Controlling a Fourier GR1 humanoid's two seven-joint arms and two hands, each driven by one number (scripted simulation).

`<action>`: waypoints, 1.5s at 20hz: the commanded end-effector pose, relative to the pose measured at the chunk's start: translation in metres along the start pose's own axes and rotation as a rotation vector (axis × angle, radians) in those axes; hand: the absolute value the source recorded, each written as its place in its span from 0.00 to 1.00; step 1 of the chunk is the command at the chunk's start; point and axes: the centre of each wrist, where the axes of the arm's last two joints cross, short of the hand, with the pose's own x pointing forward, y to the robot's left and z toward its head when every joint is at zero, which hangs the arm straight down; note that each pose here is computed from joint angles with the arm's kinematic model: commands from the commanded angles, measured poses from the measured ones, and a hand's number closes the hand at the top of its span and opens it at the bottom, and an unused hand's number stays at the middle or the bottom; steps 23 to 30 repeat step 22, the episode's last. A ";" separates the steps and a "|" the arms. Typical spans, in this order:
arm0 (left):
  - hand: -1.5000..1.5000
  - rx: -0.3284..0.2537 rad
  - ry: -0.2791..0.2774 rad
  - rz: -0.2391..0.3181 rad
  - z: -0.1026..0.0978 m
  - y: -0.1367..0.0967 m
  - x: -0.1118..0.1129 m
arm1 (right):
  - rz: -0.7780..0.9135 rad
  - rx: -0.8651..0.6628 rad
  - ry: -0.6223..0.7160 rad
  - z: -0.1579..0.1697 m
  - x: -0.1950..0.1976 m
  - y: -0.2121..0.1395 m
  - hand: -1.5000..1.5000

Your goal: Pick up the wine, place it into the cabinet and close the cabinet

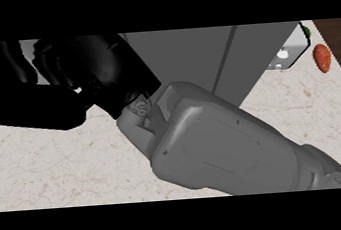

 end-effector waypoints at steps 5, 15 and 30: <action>0.00 -0.002 -0.006 -0.007 0.001 -0.010 0.011 | -0.001 -0.043 0.038 -0.024 -0.047 -0.055 1.00; 0.00 -0.017 0.013 -0.011 -0.002 0.001 -0.002 | 0.108 -0.098 0.069 -0.036 -0.081 -0.095 1.00; 0.00 -0.019 0.005 -0.001 -0.015 -0.001 -0.005 | 0.142 -0.093 0.040 -0.043 -0.079 -0.088 1.00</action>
